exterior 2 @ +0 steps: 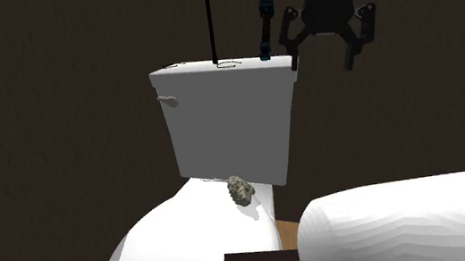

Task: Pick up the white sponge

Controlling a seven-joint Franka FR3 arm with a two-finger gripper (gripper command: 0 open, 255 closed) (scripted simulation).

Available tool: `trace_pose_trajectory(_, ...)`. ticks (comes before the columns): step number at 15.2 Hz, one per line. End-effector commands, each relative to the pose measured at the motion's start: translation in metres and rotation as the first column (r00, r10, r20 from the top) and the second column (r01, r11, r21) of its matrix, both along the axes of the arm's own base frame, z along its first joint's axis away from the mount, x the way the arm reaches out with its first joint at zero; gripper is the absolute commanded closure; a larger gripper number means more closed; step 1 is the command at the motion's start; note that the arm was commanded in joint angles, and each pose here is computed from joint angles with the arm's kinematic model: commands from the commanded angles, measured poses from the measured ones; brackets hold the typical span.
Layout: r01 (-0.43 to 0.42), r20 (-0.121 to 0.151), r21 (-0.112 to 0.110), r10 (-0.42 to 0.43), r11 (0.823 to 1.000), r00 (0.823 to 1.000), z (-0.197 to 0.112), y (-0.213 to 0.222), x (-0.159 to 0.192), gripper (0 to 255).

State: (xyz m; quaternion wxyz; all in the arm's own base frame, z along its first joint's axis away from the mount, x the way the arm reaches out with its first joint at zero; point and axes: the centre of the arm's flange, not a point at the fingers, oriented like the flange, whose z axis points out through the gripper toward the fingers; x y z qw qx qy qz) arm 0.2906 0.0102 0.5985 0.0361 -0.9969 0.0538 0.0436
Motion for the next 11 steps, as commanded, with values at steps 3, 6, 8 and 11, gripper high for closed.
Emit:
trace_pose_trajectory(3,-0.011,0.016,-0.030,0.012,0.999,1.000,-0.018,0.021,0.007,0)
trace_pose_trajectory(6,-0.028,0.039,-0.075,0.031,0.997,0.999,-0.047,0.050,0.019,0)
trace_pose_trajectory(8,-0.038,0.053,-0.105,0.044,0.994,0.998,-0.066,0.070,0.026,0)
trace_pose_trajectory(11,-0.052,0.075,-0.150,0.064,0.987,0.995,-0.096,0.098,0.038,0)
